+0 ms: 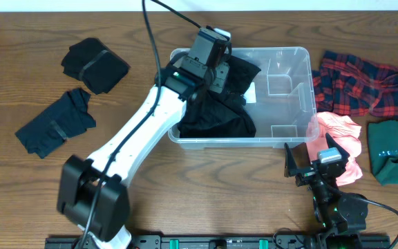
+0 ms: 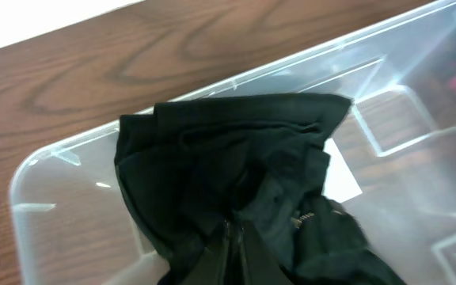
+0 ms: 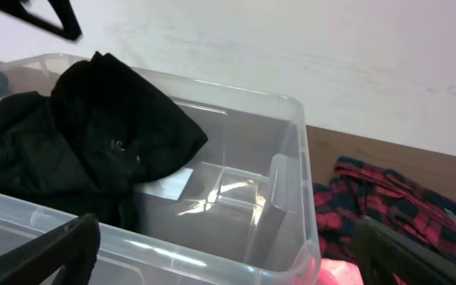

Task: Pack container
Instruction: 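Lower the pants into the container and open the left gripper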

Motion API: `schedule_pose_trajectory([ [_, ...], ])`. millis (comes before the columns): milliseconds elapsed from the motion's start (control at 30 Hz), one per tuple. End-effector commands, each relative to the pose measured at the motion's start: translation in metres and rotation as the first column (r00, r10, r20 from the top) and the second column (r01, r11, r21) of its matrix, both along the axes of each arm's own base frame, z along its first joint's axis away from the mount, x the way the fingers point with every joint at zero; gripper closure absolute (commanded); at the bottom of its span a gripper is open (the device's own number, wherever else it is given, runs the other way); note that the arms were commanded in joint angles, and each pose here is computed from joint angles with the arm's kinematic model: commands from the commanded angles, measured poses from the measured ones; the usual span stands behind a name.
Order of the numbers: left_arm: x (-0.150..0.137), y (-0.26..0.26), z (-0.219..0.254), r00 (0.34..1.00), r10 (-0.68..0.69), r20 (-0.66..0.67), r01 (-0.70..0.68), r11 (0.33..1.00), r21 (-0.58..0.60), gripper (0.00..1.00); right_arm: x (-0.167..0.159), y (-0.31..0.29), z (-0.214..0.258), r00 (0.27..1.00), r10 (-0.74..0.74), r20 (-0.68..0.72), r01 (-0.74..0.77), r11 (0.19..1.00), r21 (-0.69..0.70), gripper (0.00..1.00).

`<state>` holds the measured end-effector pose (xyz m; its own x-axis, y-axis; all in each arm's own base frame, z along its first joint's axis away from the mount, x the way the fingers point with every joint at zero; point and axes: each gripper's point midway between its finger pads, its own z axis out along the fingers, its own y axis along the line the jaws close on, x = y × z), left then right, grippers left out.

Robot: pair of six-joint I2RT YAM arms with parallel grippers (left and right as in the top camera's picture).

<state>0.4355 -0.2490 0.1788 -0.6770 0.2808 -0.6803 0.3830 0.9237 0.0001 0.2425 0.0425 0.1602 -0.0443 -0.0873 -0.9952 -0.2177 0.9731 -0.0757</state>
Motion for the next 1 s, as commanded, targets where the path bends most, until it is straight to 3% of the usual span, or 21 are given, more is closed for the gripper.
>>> schedule_pose_trajectory([
  [0,0.011,0.000,-0.017,1.000,0.008,-0.004,-0.008,0.999,0.040,0.94,0.000,-0.004,-0.001,1.000,-0.016,0.002,0.016,1.000,-0.010,0.01],
  [167,0.019,0.002,-0.045,1.000,0.016,-0.020,-0.014,0.995,0.100,0.94,0.000,-0.004,-0.001,1.000,-0.016,0.002,0.016,1.000,-0.010,0.01],
  [433,0.028,0.037,-0.089,0.990,0.139,-0.019,-0.127,0.944,0.305,0.94,0.000,-0.004,-0.001,1.000,-0.016,0.002,0.016,1.000,-0.010,0.01],
  [967,0.022,0.048,-0.143,0.981,0.156,-0.117,-0.101,0.920,0.378,0.94,0.000,-0.004,-0.001,1.000,-0.016,0.002,0.016,1.000,-0.010,0.01],
])
